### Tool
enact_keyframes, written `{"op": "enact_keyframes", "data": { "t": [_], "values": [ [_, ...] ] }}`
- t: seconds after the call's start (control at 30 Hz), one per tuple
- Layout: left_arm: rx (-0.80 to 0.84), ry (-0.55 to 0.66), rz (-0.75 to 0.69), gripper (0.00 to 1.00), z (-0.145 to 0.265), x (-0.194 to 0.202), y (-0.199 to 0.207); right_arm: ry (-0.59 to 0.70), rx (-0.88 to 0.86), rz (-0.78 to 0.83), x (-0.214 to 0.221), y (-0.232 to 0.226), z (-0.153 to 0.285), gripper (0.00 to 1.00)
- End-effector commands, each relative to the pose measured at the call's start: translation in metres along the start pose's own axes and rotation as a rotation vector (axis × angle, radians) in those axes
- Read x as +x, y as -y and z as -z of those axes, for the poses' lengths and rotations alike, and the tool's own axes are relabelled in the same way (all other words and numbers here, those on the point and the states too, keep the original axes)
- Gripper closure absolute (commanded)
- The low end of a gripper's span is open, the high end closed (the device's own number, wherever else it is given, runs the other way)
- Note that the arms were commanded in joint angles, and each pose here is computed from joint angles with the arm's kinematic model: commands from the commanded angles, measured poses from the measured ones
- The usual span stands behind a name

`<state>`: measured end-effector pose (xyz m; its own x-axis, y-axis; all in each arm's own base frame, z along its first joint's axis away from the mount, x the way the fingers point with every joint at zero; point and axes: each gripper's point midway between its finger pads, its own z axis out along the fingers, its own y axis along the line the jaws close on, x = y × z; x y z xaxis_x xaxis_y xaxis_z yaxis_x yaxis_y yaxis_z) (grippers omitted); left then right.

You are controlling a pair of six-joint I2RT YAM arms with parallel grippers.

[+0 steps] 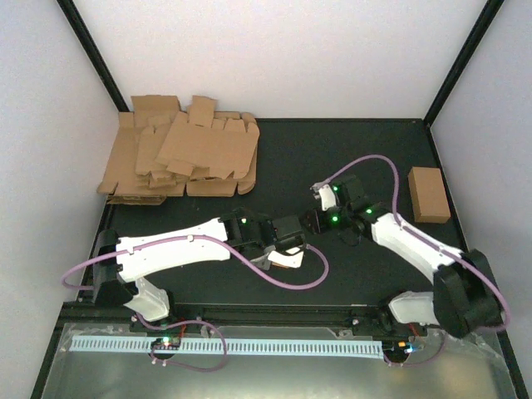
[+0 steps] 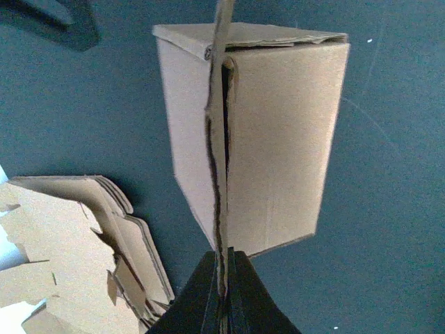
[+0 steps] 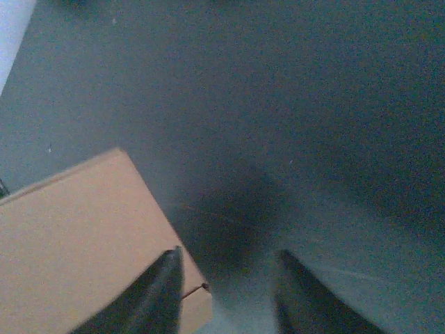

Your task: Fold the paper box

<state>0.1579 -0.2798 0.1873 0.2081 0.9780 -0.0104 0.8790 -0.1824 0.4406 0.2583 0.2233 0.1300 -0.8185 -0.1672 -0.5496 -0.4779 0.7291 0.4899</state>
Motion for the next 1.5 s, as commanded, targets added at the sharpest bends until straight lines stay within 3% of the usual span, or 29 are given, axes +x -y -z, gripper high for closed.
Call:
{"op": "enact_keyframes", "data": {
  "t": [0.0, 0.07, 0.1, 0.27, 0.47, 1.1, 1.27, 1.33, 1.47],
  "values": [
    [0.023, -0.019, -0.020, 0.98, 0.012, 0.009, 0.001, -0.046, -0.183, -0.026, 0.002, -0.020, -0.020, 0.79],
    [0.019, -0.020, -0.015, 0.99, 0.016, 0.010, -0.001, -0.051, -0.224, -0.040, 0.001, -0.023, -0.027, 0.97],
    [0.013, -0.020, -0.011, 0.98, 0.018, 0.011, -0.002, -0.066, -0.257, -0.046, 0.003, -0.027, -0.030, 0.98],
    [-0.002, -0.011, -0.015, 0.98, 0.018, 0.009, -0.005, -0.154, -0.417, -0.070, 0.017, -0.043, -0.042, 0.98],
    [-0.020, -0.007, -0.028, 0.98, 0.012, 0.004, -0.009, -0.246, -0.457, -0.084, 0.046, -0.042, -0.056, 0.98],
    [0.090, 0.017, -0.039, 0.97, -0.021, -0.015, -0.001, -0.295, -0.433, -0.122, 0.073, -0.027, -0.080, 0.98],
    [0.119, 0.050, -0.052, 0.80, -0.031, -0.024, -0.001, -0.295, -0.360, -0.118, 0.074, -0.014, -0.087, 0.98],
    [0.116, 0.050, -0.049, 0.60, -0.033, -0.024, -0.004, -0.282, -0.321, -0.112, 0.070, -0.009, -0.089, 0.98],
    [0.082, 0.081, -0.024, 0.50, -0.030, -0.026, -0.015, -0.260, -0.230, -0.101, 0.061, 0.003, -0.092, 0.98]
  ]
}}
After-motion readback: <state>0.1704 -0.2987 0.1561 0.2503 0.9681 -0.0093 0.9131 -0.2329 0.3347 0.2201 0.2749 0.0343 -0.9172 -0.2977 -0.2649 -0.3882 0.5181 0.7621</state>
